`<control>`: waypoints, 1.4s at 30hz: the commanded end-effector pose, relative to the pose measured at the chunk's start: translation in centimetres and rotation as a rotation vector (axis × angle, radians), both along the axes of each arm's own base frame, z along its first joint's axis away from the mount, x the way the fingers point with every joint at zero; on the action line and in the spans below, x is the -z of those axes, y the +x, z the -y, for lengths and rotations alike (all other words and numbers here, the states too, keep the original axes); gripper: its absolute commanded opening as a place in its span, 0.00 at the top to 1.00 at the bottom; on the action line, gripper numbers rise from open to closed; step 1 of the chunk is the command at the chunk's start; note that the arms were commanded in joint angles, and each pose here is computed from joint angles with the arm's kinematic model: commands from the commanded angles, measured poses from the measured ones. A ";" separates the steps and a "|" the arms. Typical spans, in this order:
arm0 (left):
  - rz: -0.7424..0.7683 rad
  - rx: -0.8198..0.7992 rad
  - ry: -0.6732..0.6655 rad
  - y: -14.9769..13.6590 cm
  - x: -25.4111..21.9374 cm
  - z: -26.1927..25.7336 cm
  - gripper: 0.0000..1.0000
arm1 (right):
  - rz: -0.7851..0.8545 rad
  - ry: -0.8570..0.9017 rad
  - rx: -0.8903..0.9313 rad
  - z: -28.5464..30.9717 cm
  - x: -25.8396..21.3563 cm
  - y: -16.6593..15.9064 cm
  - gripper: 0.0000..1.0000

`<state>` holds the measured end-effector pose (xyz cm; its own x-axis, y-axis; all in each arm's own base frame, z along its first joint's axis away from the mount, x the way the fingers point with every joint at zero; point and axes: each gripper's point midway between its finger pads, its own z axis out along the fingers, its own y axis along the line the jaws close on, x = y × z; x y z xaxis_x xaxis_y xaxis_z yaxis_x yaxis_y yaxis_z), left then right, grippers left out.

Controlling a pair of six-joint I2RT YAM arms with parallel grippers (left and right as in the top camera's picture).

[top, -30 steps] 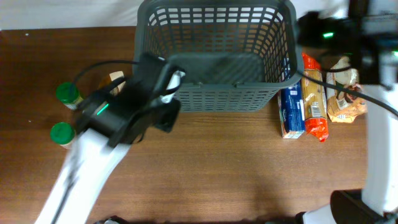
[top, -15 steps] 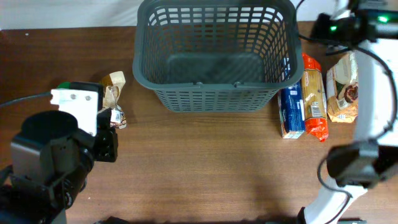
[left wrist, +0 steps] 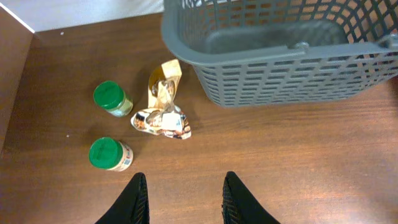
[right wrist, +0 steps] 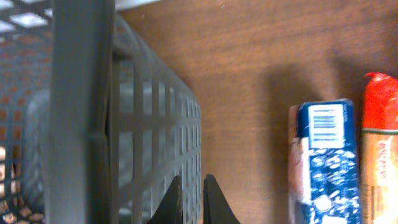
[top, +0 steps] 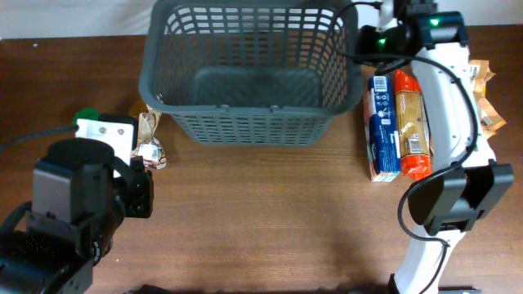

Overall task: Pack container
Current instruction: 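Grasp the blue box of drink cartons with the right gripper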

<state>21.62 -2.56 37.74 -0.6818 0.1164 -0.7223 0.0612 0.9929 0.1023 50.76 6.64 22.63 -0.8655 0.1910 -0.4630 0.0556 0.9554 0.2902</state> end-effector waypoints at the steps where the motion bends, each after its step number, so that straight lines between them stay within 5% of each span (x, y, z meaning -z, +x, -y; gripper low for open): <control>1: -0.021 -0.027 0.011 -0.3 0.4 -0.5 0.79 | -0.022 -0.053 0.048 1.5 0.2 -0.5 0.96; 7: -0.038 -0.027 0.017 -0.6 0.7 -0.6 0.71 | -0.159 -0.211 0.228 9.6 0.8 -4.2 0.88; 8: -0.039 -0.027 0.018 -0.6 0.7 -0.7 0.71 | -0.184 -0.213 0.242 10.4 1.2 -4.6 0.75; 11: -0.041 -0.027 0.018 -0.6 0.7 -0.6 0.70 | -0.272 -0.178 0.252 11.6 3.1 -6.0 0.01; 19: -0.043 -0.027 0.020 -0.5 0.8 -0.6 0.70 | -0.448 -0.163 0.114 10.4 10.2 -9.0 0.01; 33: -0.152 -0.011 0.037 0.3 2.8 0.0 0.70 | -0.497 -0.128 0.084 9.1 17.8 -10.6 0.01; 37: -0.201 0.000 0.038 0.4 3.6 0.4 0.70 | -0.507 -0.127 0.081 9.0 19.2 -11.2 0.27; 39: -0.219 0.004 0.037 0.5 4.0 0.6 0.69 | -0.511 -0.123 0.079 8.9 19.7 -11.5 0.28; 42: -0.239 0.004 0.043 0.7 4.3 0.6 0.70 | -0.514 -0.123 0.079 8.8 20.4 -11.7 0.43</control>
<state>22.11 -3.01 33.87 -0.8175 0.1538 -0.5550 0.0919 0.9862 0.1380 39.42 -2.70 2.63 -0.9692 0.2461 -0.0081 0.2446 0.9662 0.0819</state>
